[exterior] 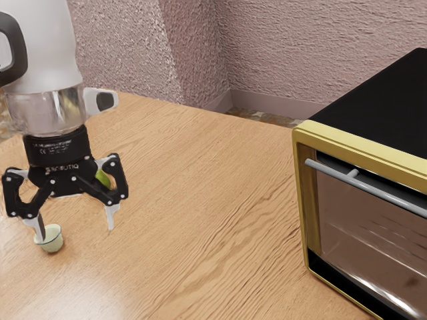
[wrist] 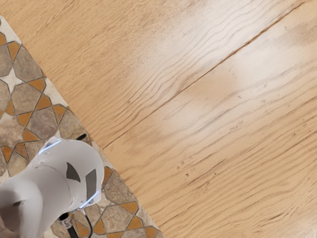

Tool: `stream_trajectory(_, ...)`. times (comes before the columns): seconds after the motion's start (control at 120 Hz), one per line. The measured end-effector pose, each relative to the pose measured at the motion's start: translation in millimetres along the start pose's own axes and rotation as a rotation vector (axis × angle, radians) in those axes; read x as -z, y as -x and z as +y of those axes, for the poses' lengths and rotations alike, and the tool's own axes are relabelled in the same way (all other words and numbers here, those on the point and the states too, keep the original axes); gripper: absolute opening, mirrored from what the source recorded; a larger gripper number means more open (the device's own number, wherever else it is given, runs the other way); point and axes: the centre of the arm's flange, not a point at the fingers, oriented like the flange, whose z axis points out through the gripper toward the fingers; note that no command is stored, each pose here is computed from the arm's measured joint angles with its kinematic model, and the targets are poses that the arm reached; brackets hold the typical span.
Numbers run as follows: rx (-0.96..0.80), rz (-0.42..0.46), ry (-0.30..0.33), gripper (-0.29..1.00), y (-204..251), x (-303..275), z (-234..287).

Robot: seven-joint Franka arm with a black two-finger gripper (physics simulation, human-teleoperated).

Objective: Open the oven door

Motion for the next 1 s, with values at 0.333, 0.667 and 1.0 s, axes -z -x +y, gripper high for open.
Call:
stream_trajectory(0.333,0.490,0.051,0.233,0.70,29,42,-3)
stream_trajectory(0.667,0.550,0.074,0.441,0.70,150,32,44)
stream_trajectory(1.0,0.481,0.026,0.554,0.70,191,39,136)
